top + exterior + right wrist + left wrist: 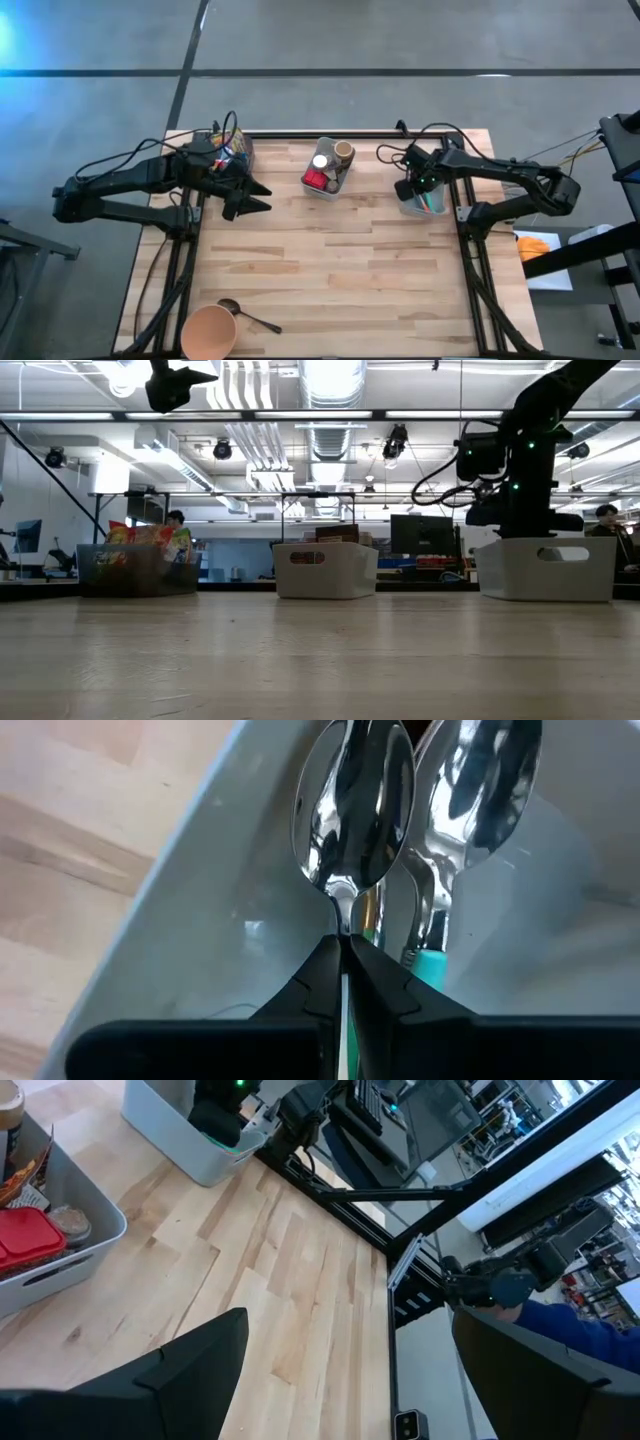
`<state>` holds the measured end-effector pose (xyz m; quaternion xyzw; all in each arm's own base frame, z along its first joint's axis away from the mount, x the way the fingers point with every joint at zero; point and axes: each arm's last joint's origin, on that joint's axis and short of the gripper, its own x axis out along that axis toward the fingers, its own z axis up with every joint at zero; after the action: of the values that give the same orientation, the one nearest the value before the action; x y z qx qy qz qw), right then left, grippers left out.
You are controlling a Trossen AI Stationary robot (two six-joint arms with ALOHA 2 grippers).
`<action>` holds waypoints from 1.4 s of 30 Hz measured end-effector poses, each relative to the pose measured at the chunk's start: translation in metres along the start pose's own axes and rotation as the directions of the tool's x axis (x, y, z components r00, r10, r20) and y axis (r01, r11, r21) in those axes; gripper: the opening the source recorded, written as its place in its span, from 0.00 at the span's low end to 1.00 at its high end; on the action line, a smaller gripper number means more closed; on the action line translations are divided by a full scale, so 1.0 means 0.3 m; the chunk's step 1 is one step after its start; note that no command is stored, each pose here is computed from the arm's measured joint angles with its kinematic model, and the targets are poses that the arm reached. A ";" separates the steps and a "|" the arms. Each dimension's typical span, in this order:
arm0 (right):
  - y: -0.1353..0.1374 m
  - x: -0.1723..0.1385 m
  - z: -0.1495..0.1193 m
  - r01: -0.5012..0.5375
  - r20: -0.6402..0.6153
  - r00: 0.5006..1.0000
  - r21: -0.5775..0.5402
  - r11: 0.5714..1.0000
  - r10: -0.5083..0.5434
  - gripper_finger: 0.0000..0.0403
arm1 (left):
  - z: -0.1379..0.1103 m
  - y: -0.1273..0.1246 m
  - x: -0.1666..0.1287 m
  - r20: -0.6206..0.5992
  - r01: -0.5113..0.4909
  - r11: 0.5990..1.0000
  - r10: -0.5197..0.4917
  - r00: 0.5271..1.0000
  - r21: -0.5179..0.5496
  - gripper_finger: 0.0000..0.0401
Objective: Pick & Place Food Item
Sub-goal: Put the orange spoon into the right gray bin, then put the black spoon into the right gray bin
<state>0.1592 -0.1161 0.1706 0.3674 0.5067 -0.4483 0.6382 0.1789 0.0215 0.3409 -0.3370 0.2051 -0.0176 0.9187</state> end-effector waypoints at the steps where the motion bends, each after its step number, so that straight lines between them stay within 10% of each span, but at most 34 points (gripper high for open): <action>1: -0.001 0.005 -0.003 0.003 0.003 1.000 0.000 1.000 -0.003 0.02 | 0.000 0.000 0.000 0.000 0.000 1.000 0.000 1.000 0.000 0.88; 23: -0.002 0.017 -0.012 -0.028 -0.016 0.999 -0.008 1.000 0.028 0.04 | -0.001 -0.001 0.000 -0.008 0.011 1.000 -0.011 1.000 0.000 0.88; 35: 0.005 0.013 -0.013 -0.089 -0.057 0.995 -0.035 0.995 0.087 0.48 | 0.001 -0.005 0.003 -0.026 0.032 0.998 -0.033 0.999 -0.054 0.88; 42: 0.020 -0.035 0.010 -0.106 -0.069 0.992 -0.042 0.994 0.102 0.57 | 0.032 -0.014 0.032 -0.037 0.023 0.997 -0.026 0.999 -0.069 0.88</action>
<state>0.1649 -0.1150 0.1815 0.3934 0.5182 -0.3900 0.6516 0.1919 0.0225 0.3467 -0.3706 0.2188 -0.0282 0.9022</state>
